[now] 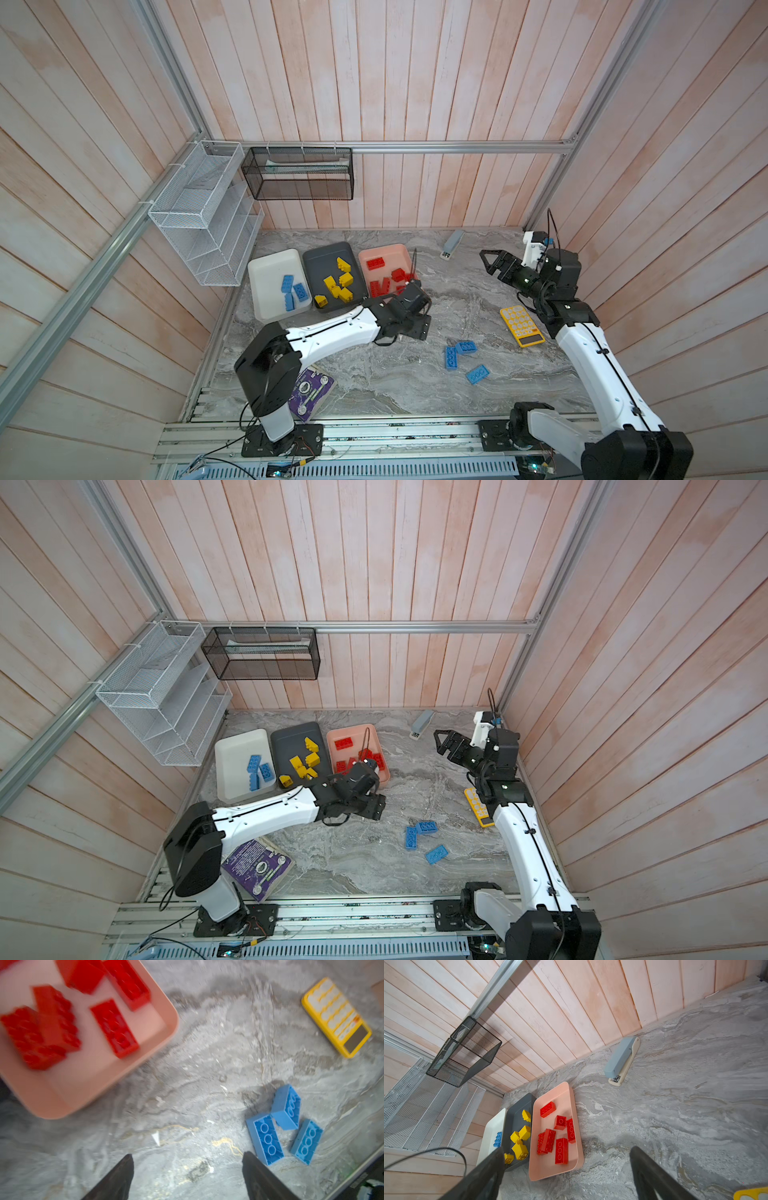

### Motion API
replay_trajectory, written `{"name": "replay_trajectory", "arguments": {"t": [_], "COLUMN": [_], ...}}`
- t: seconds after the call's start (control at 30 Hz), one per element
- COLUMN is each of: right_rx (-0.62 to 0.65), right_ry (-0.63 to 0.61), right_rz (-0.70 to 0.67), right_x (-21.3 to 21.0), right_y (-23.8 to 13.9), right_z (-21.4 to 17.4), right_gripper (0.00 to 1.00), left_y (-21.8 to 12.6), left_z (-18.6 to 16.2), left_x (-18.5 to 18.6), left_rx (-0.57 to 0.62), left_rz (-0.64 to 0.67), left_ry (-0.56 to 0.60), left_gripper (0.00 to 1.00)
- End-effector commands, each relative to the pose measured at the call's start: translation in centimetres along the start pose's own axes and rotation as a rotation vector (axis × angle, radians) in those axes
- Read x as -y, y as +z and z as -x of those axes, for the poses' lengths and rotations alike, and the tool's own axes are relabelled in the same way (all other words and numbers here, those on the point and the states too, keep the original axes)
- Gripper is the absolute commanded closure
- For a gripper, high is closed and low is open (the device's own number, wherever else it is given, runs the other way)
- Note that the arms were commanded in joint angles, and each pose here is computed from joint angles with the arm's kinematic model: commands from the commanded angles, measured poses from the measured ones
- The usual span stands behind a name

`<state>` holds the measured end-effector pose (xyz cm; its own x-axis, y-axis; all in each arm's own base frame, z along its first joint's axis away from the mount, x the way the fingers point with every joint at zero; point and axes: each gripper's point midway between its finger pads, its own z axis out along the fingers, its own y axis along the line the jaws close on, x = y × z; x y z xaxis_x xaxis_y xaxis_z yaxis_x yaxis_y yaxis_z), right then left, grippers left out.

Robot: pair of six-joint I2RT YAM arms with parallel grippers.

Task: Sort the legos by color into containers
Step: 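Reach the left gripper to the loose blue bricks near the calculator and grasp one, then carry the blue brick to the white tray with the left gripper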

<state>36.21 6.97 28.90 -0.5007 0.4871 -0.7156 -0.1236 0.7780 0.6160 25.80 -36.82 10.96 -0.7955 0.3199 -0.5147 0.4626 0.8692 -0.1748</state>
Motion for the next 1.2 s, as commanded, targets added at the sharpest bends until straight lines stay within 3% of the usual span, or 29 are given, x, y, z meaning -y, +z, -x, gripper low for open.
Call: {"name": "replay_trajectory", "arguments": {"t": [0.0, 0.23, 0.43, 0.77, 0.9, 1.03, 1.17], "right_rx": [-0.007, 0.001, 0.002, 0.015, 0.011, -0.002, -0.041], "right_ry": [0.021, 0.014, 0.004, -0.007, -0.009, -0.015, -0.035], "right_rz": [-0.034, -0.042, -0.032, 0.002, 0.023, 0.067, 0.112], "right_x": [0.3, 0.7, 0.7, -0.1, -0.5, -1.4, -3.0], "right_y": [-0.6, -0.9, -1.1, -1.7, -1.8, -1.5, -0.2], "right_z": [-0.1, -0.6, -0.9, -0.8, -1.0, -1.2, -2.4], "right_gripper": [0.06, 0.06, 0.07, 0.08, 0.08, 0.09, 0.1], "left_y": [1.1, 4.4, 7.1, 9.1, 8.8, 6.8, 2.5], "left_z": [-1.0, -3.6, -4.0, -5.3, -5.0, -3.2, 0.2], "left_x": [3.0, 9.0, 10.0, 9.3, 8.6, 6.8, 4.2], "left_rx": [-0.004, -0.068, -0.109, -0.166, -0.164, -0.129, -0.042], "left_rz": [0.035, -0.018, 0.003, 0.052, 0.053, 0.036, 0.021], "left_ry": [-0.027, 0.026, 0.037, 0.048, 0.032, -0.017, -0.063], "left_gripper": [0.14, 0.14, 0.17, 0.49, 0.66, 0.7, 0.7]}}
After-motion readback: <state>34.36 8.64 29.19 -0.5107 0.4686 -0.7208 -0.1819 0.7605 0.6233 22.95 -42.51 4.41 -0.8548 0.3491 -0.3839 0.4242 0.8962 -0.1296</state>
